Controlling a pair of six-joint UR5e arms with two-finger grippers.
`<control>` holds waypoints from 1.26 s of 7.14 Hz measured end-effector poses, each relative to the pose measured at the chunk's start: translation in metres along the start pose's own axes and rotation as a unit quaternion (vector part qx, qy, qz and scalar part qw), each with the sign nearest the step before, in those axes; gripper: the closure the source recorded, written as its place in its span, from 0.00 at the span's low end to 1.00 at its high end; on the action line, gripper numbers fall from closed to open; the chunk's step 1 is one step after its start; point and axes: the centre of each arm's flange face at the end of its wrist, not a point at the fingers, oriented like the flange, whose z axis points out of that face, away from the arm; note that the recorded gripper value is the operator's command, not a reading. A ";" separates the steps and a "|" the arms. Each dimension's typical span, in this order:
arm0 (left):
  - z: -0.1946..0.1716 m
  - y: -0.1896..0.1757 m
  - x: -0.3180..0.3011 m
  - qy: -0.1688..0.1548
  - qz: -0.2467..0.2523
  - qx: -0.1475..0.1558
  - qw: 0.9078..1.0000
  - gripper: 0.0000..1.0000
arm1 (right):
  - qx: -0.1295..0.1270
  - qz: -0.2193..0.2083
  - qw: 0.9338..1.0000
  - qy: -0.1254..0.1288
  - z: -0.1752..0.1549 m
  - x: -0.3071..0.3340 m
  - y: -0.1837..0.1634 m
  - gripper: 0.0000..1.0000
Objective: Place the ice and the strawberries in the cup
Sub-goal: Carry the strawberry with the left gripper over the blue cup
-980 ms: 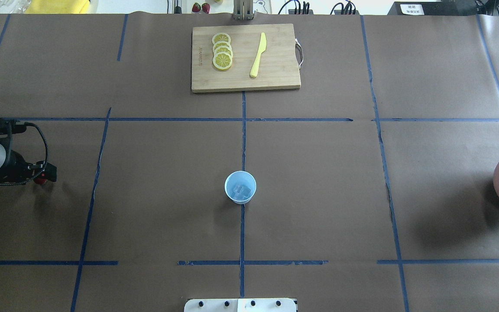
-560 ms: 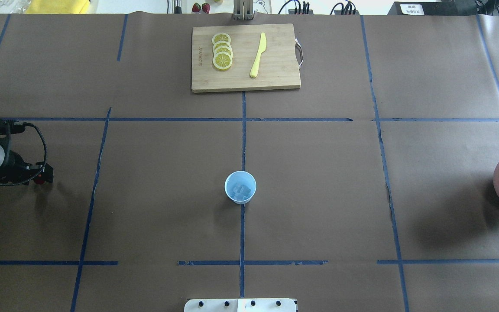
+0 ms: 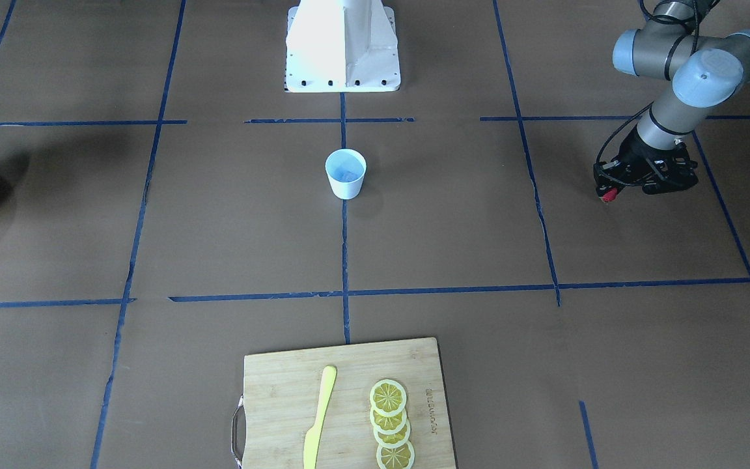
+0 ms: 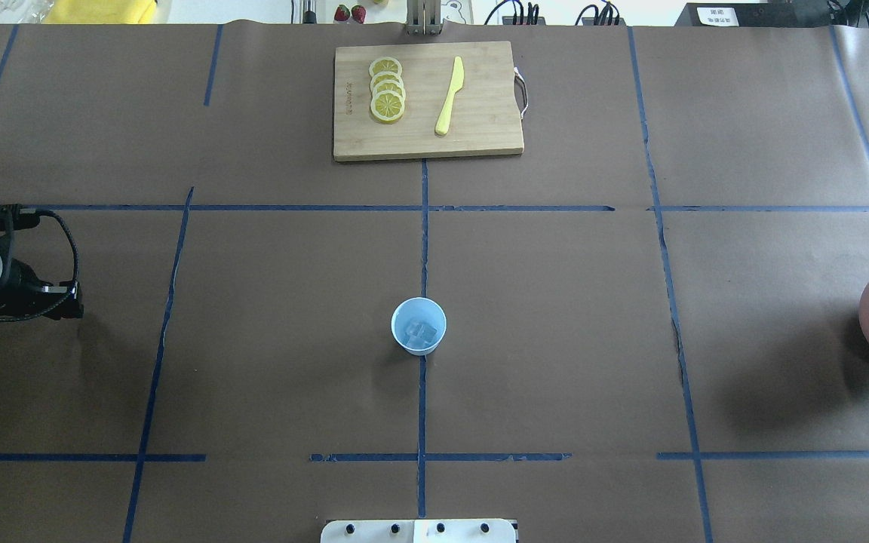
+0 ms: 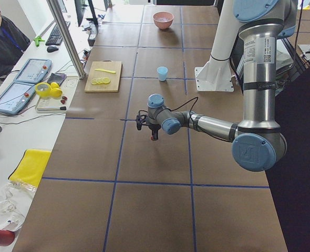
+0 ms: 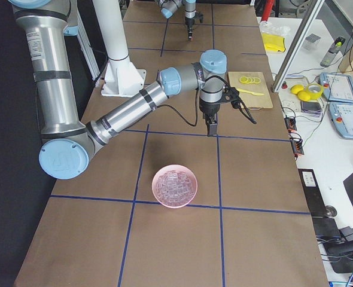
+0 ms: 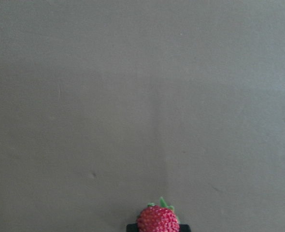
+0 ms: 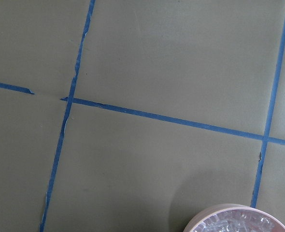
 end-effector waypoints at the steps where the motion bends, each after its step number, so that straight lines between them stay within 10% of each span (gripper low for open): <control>1: -0.025 -0.005 0.018 0.002 -0.010 -0.007 1.000 1.00 | 0.000 0.000 1.000 0.000 0.000 0.001 0.000 0.00; 5: -0.141 -0.014 0.220 0.002 -0.068 -0.019 0.998 1.00 | 0.001 0.014 1.000 0.004 -0.003 0.024 0.009 0.00; 9: -0.125 0.061 0.401 0.024 -0.068 -0.017 0.997 1.00 | -0.001 0.019 1.000 -0.008 -0.004 0.058 0.015 0.00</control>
